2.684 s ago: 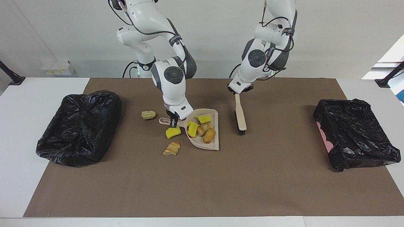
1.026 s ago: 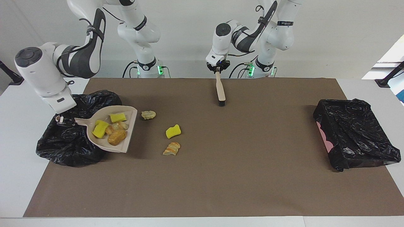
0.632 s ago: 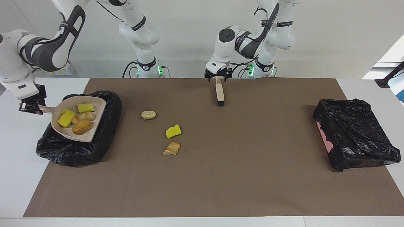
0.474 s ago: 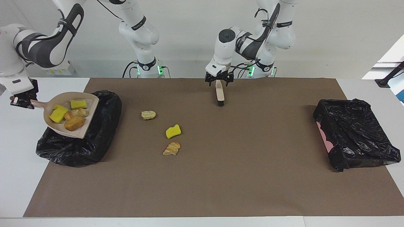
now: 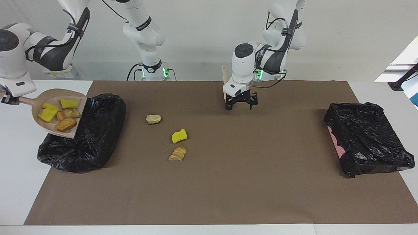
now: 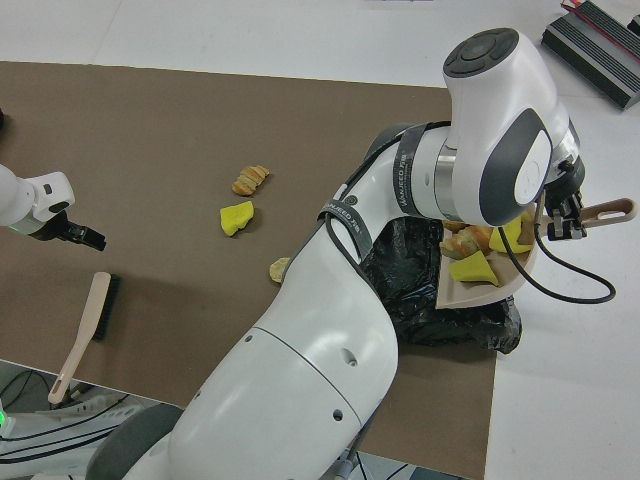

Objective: Sweep and dump trash in bin

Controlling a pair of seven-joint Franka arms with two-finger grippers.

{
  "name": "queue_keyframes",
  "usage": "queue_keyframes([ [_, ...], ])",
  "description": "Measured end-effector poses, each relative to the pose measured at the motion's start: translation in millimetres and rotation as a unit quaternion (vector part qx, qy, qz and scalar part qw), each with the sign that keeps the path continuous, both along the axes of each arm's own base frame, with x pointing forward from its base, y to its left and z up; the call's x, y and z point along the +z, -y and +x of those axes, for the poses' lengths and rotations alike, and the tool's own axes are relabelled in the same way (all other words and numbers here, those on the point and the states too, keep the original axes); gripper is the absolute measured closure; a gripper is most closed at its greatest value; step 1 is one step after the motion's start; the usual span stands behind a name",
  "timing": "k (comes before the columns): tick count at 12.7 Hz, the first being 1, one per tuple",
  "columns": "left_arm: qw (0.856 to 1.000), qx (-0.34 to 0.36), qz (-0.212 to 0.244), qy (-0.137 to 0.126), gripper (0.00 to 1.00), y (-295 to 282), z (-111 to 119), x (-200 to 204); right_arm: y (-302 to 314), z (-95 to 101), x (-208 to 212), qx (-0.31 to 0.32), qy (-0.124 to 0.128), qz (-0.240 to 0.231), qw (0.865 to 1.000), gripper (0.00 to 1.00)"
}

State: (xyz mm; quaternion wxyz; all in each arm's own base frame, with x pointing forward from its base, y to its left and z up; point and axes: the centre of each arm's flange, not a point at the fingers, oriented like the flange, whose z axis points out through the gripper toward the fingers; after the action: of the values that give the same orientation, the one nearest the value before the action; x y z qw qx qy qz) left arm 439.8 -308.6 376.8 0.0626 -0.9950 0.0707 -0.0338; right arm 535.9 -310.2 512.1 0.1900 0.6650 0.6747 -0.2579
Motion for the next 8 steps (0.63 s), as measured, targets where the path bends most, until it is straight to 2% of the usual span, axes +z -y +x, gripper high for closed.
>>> queue_keyframes([
  [4, 0.999, 0.017, -0.012, 0.035, 0.0, -62, 56, 12, -33, -1.2, -2, 0.017, -0.007, -0.072, 0.997, 0.68],
  [8, 0.996, 0.012, -0.018, 0.081, 0.0, -135, 109, 73, -37, -6.2, 20, 0.035, -0.02, -0.126, 0.991, 0.68],
])
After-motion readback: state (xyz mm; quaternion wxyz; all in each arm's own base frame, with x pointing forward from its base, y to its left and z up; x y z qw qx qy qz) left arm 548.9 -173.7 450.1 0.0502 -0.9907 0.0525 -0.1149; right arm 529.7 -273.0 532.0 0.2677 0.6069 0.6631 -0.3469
